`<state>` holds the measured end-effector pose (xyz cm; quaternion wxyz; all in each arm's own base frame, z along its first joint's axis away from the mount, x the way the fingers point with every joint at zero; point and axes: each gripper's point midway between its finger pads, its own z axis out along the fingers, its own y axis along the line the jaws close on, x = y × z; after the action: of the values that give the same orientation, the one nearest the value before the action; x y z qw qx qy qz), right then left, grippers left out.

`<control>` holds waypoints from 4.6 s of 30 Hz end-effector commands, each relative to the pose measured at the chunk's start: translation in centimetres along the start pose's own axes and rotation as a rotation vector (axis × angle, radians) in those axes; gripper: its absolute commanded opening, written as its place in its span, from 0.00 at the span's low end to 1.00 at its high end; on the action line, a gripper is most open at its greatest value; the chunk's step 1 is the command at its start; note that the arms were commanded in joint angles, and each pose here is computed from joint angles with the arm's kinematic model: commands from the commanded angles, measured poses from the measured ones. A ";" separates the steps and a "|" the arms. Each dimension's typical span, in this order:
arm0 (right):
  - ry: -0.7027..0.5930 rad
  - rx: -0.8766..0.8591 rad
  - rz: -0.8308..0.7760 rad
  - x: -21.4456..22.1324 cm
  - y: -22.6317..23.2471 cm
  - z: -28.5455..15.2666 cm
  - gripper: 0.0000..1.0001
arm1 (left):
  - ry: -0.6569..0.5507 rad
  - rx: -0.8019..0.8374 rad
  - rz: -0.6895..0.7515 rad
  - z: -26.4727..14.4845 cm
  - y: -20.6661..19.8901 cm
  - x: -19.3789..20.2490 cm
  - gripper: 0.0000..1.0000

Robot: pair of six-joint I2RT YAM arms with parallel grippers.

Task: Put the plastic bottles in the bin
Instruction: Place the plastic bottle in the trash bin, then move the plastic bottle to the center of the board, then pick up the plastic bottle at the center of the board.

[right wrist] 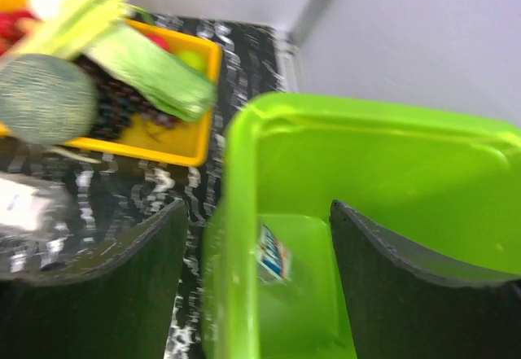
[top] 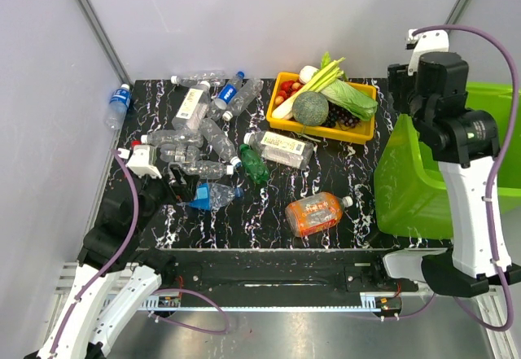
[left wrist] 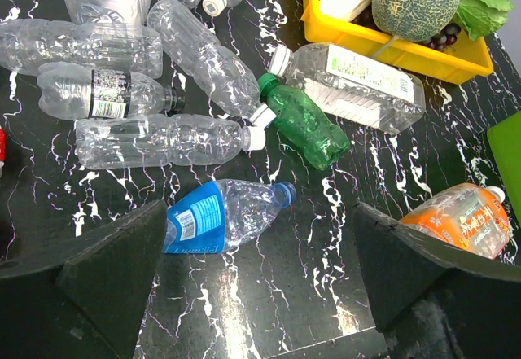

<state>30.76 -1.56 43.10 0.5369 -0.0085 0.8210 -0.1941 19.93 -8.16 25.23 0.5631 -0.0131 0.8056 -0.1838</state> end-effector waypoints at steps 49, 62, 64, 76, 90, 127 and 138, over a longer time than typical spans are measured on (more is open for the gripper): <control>0.042 -1.459 -1.019 26.2 30.9 -8.6 0.99 | -0.089 0.020 -0.007 -1.2 -0.2 -1.6 0.99; 0.244 -1.388 -1.074 31.1 31.4 -5.8 0.99 | -0.081 0.003 -0.012 -0.9 0.0 -1.5 0.99; 0.233 -1.385 -1.050 31.3 32.4 -5.4 0.97 | -0.081 0.002 -0.014 -1.0 0.1 -1.5 0.99; 0.017 -1.509 -0.758 26.4 41.7 -7.5 0.82 | -0.075 -0.006 -0.016 -0.8 0.2 -1.3 0.99; -0.079 -1.326 -0.757 21.7 37.1 -7.5 0.97 | -0.081 0.011 -0.012 -1.0 -0.1 -1.4 0.99; 0.241 -1.170 -0.795 32.0 31.6 -4.0 0.98 | -0.085 -0.008 -0.020 -1.0 0.2 -1.5 0.99; 0.306 -1.172 -0.739 33.8 32.6 -3.8 0.79 | -0.078 -0.010 -0.019 -0.8 0.2 -1.4 0.99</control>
<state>18.83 21.56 3.99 0.2042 -0.5637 0.7937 0.1028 19.30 -7.55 26.32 0.5857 -0.0231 0.7881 -0.1877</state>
